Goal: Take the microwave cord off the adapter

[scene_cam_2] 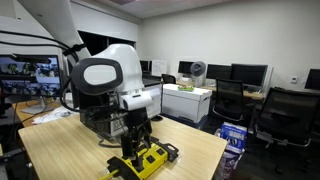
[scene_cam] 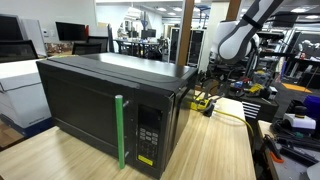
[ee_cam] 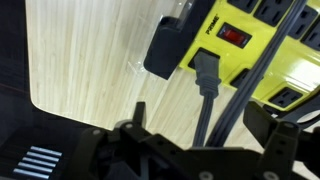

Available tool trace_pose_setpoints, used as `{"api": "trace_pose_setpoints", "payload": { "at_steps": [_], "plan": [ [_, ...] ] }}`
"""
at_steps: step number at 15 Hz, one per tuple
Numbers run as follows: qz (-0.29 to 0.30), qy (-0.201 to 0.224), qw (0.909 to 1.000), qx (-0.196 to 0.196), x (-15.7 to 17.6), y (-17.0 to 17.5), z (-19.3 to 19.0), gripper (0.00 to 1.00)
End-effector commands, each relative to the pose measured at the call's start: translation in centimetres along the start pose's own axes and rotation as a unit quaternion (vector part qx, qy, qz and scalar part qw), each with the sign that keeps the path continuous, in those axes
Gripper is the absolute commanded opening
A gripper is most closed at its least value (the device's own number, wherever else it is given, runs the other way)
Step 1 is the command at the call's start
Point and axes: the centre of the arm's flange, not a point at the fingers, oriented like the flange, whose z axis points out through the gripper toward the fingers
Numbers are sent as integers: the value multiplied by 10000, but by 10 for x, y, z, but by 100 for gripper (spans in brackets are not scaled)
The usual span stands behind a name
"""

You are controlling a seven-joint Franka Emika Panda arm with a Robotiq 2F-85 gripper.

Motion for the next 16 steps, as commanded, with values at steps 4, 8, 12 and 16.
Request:
{"api": "trace_pose_setpoints", "payload": {
  "at_steps": [4, 8, 12, 16],
  "plan": [
    [-270, 175, 9995, 43, -14, -21, 6, 73],
    [-422, 234, 9988, 24, -17, -25, 1, 45],
    [-736, 244, 9966, -283, -21, -17, 0, 18],
    [-1036, 340, 9928, -499, -25, -19, -9, 4]
  ]
}}
